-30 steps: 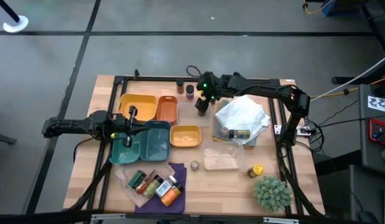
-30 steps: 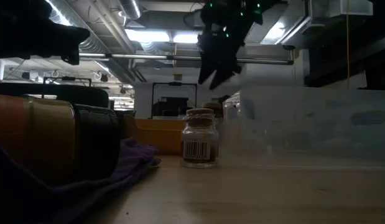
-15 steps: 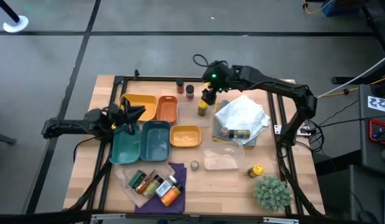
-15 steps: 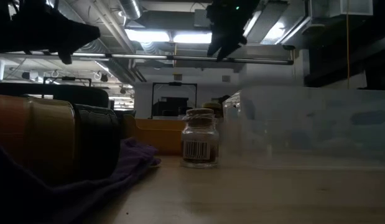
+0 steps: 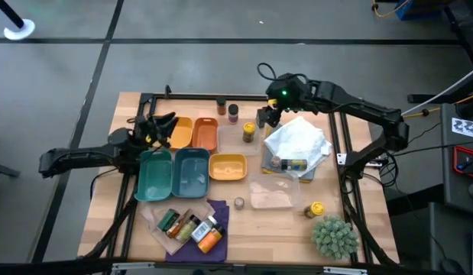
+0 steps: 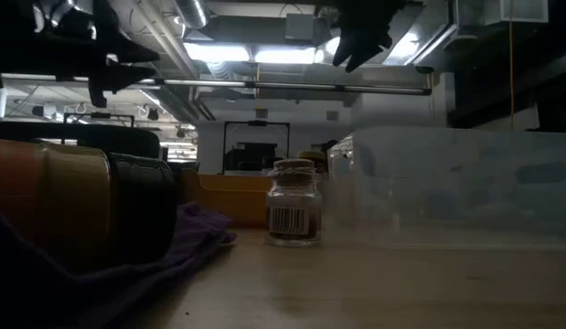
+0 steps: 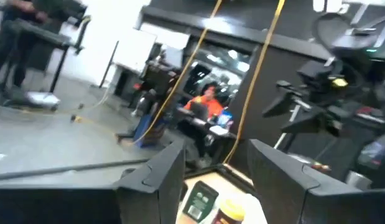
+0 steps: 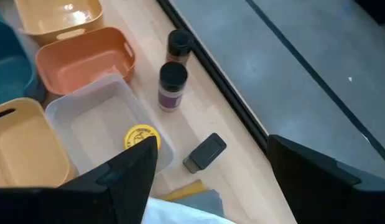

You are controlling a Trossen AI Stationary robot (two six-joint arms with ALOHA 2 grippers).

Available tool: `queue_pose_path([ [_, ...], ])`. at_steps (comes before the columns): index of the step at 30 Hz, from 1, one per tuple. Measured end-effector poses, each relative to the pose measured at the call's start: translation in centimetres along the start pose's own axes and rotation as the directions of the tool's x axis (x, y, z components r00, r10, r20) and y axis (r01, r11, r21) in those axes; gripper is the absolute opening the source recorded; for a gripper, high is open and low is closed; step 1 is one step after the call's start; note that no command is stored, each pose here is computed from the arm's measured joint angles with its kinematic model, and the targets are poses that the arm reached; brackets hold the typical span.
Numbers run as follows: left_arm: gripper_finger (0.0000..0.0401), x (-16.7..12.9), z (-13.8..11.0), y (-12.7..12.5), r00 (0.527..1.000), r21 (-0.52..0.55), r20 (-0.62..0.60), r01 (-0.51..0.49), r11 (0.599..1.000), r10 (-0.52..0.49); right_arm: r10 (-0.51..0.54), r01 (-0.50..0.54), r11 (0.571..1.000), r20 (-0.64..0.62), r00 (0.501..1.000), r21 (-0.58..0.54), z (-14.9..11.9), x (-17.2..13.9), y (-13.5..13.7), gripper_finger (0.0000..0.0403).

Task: Sort spices by type
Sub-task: Put the top orange spice bottle into the top yellow bin

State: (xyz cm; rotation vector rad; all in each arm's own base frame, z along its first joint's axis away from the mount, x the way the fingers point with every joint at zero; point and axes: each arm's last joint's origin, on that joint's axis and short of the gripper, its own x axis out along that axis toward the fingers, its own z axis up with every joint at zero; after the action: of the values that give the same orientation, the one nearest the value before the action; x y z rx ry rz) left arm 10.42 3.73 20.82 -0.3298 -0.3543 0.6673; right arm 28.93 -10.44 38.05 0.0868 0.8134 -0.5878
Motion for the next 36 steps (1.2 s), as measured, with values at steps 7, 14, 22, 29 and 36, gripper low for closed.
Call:
queue_pose_path([
  [7, 0.0166, 3.7, 1.5, -1.3, 0.993, 0.093, -0.078, -0.075, 0.993, 0.083, 0.007, -0.008, 0.999, 0.022, 1.000, 0.038, -3.1, 0.8, 0.0, 0.0303],
  [14, 0.0166, 9.2, 3.2, -2.5, 0.977, 0.184, -0.196, -0.042, 0.982, 0.078, 0.041, -0.044, 0.995, 0.036, 0.999, 0.088, -6.2, 1.6, 0.1, 0.0303],
  [22, 0.0166, 16.8, 4.4, -1.6, 0.890, 0.277, -0.420, -0.061, 0.959, 0.178, 0.092, -0.098, 0.990, 0.064, 0.994, 0.101, -7.7, 2.0, 0.3, 0.0303],
  [29, 0.0166, 22.1, 3.7, 0.4, 0.785, 0.313, -0.564, -0.086, 0.946, 0.258, 0.123, -0.129, 0.987, 0.065, 0.990, 0.099, -7.7, 2.1, 0.4, 0.0303],
  [36, 0.0166, 24.8, 1.0, 2.7, 0.676, 0.322, -0.679, -0.078, 0.943, 0.288, 0.135, -0.141, 0.985, 0.062, 0.989, 0.098, -7.7, 2.1, 0.4, 0.0303],
])
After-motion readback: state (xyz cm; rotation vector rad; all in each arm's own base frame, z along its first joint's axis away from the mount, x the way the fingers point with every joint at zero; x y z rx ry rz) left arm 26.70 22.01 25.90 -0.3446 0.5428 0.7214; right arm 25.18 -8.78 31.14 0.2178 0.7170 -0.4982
